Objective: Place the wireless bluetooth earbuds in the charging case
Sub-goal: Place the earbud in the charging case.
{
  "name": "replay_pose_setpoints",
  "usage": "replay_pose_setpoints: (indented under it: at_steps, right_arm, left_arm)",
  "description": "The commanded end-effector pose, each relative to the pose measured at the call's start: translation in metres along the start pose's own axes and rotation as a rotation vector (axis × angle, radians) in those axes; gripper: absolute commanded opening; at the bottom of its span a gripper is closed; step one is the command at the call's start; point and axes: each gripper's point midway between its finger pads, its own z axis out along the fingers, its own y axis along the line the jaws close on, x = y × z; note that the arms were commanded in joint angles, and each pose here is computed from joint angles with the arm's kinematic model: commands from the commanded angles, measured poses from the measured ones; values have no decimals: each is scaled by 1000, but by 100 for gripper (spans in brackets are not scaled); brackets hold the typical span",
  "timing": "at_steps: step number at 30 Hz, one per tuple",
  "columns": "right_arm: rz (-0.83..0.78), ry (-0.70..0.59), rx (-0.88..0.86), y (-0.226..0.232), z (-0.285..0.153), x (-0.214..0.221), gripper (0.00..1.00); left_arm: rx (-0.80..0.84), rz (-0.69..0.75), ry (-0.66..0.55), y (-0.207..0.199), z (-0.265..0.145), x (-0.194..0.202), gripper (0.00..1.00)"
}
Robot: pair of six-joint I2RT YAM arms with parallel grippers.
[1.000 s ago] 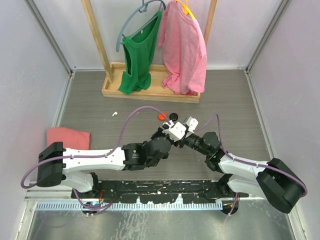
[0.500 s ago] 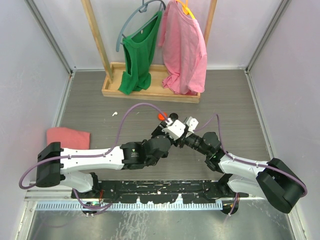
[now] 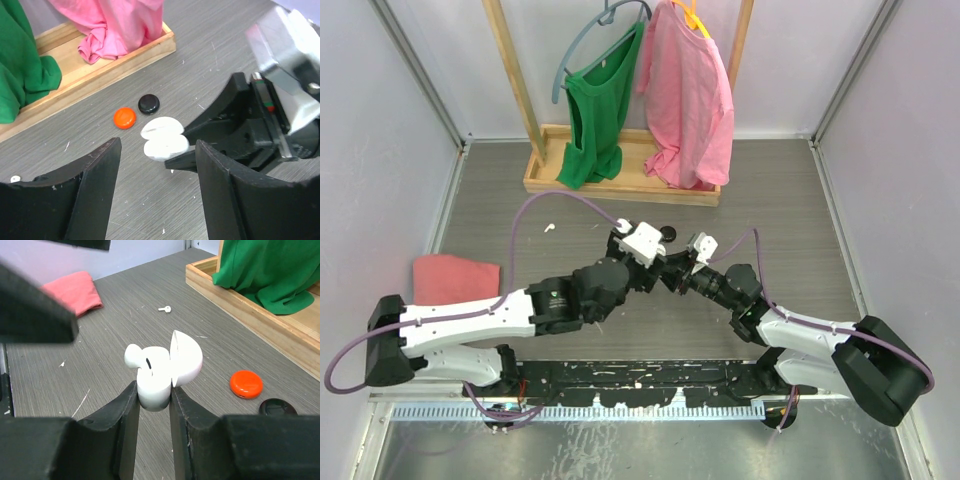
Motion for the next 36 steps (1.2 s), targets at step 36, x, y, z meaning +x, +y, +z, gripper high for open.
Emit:
replay_pose_setpoints:
  at_steps: [36]
  right_arm:
    - [-11, -76, -11, 2, 8, -22, 1]
  left_arm:
    - [200, -332, 133, 35, 27, 42, 64]
